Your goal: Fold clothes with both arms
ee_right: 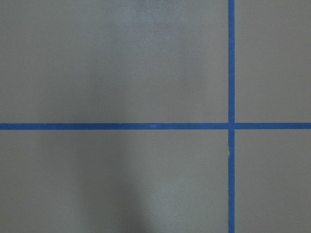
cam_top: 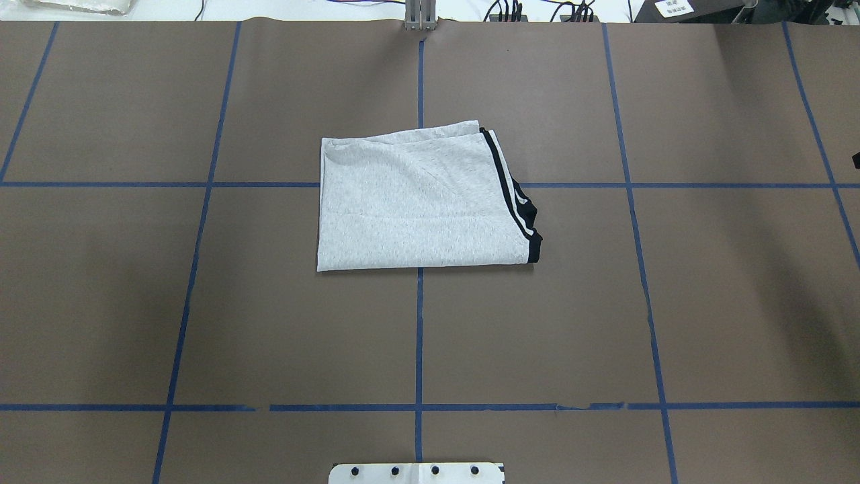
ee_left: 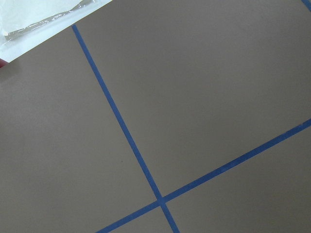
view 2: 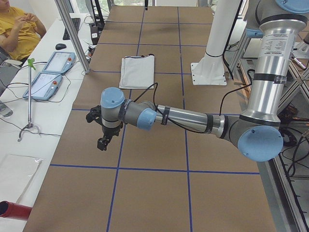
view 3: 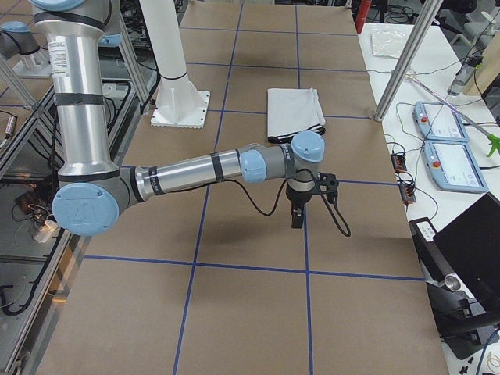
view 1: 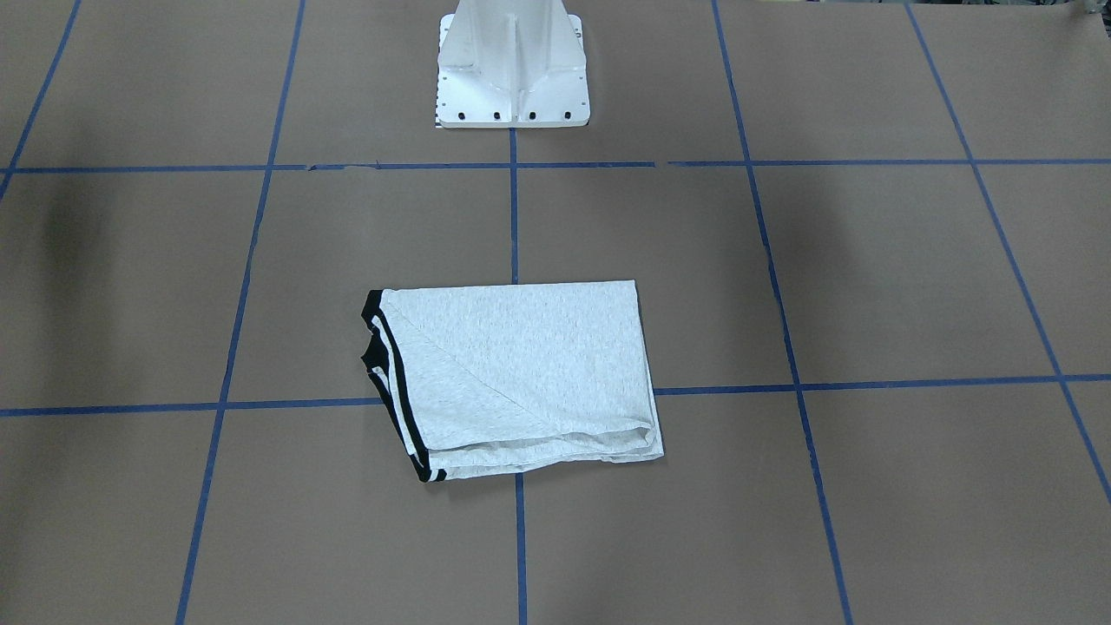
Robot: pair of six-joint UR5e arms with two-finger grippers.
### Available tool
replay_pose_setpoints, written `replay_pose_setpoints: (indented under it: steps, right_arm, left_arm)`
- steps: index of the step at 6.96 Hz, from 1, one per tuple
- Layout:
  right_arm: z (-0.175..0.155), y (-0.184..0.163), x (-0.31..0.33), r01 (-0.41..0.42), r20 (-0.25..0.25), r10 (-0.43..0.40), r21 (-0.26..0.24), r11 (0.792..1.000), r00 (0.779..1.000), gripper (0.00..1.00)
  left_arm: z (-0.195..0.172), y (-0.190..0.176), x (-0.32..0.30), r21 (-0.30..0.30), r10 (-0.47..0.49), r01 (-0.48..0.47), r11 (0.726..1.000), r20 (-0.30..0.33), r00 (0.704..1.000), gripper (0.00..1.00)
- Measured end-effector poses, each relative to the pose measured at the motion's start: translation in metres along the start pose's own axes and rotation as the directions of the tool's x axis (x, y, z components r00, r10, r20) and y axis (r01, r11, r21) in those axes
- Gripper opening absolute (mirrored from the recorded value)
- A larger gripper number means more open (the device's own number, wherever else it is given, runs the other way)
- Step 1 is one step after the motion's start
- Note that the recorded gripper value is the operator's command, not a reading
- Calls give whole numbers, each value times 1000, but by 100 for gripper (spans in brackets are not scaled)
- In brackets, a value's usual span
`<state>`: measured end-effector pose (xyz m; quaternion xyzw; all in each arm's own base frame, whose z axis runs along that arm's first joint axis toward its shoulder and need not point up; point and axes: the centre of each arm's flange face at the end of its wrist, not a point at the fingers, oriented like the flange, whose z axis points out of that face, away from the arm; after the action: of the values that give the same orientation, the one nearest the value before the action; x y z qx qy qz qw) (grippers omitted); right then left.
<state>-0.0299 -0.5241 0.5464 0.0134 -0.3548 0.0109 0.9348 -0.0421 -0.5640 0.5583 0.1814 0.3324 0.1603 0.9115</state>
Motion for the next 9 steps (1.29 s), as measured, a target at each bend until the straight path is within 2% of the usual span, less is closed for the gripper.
replay_pose_setpoints:
  steps: [2,5,9]
  right_arm:
    - [4,1,2,22,-2,-22,-9,1000,1000,100]
    - [6,-1,4,96,1,-96,-10,995,995,100]
    - [2,-1,7,90,-6,-90,4,996,996,100]
  left_arm:
    - [-5,9,-8,6,-29,29,1000,-30,999,99]
    - [-9,9,-8,25,-35,36,999,-34,999,100]
    - [-19,1,-2,47,-34,35,998,-31,999,100]
